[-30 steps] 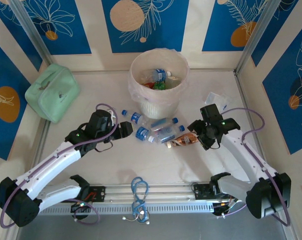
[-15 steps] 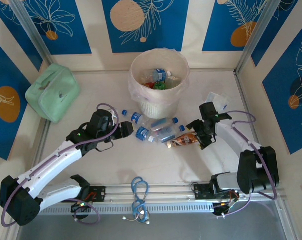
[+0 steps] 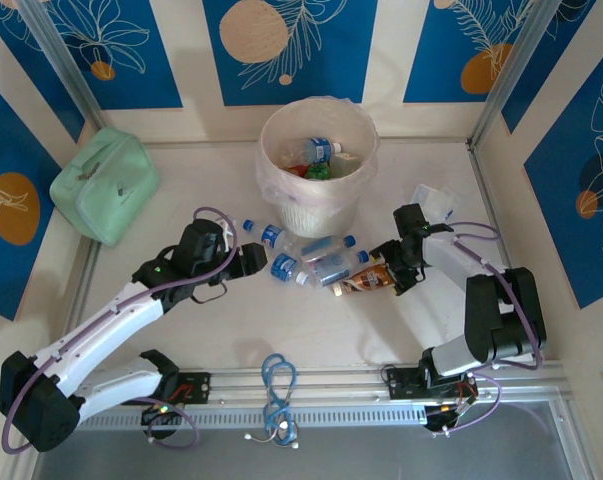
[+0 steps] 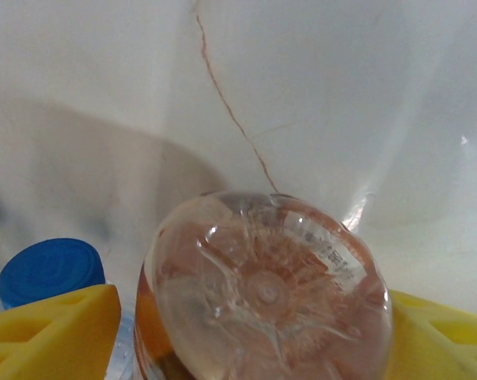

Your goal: Put the plastic bottles in the bin

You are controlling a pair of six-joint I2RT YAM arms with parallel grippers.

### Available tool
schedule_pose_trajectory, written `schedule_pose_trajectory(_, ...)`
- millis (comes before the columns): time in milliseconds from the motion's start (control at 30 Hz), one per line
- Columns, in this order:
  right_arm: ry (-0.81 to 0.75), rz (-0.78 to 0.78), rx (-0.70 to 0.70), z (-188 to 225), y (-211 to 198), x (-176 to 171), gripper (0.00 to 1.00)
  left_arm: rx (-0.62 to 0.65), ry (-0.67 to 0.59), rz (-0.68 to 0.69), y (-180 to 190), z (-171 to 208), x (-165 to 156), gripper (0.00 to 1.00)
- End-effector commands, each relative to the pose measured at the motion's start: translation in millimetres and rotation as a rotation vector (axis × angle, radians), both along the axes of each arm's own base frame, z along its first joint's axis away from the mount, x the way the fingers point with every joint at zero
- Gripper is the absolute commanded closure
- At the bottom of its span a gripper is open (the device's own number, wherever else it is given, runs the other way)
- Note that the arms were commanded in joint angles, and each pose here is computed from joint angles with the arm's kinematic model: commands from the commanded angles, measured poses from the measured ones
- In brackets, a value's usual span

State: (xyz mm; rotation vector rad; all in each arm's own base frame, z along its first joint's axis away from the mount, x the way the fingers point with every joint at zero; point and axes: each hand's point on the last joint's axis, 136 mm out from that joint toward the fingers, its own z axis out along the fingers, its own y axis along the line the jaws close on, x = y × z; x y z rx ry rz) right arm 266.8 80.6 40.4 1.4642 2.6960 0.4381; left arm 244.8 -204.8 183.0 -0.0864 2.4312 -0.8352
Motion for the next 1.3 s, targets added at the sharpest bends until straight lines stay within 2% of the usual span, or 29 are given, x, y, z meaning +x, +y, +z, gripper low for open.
schedule_pose_trajectory(0,-0.002,0.005,0.014,-1.8,1.6,2.8,0.22,-0.012,0.009,-0.014,-3.5,-1.8,-2.2,0.25)
schedule_pose_trajectory(367,0.011,0.011,-0.010,-12.5,-4.1,-5.2,0.37,-0.010,0.011,-0.018,-3.9,-2.4,-2.4,0.25)
schedule_pose_trajectory(633,-0.052,0.037,-0.015,2.4,-5.5,-4.4,0.42,-0.014,0.008,-0.021,-4.4,-0.3,-2.8,0.25)
schedule_pose_trajectory(933,-0.263,0.131,0.010,53.3,2.3,-11.0,0.44,-0.045,-0.005,-0.054,-11.4,8.6,-3.4,0.23)
schedule_pose_trajectory(1267,-0.563,0.278,0.082,130.5,31.8,-38.3,0.45,-0.242,-0.080,-0.273,-58.2,48.9,-14.7,0.17)
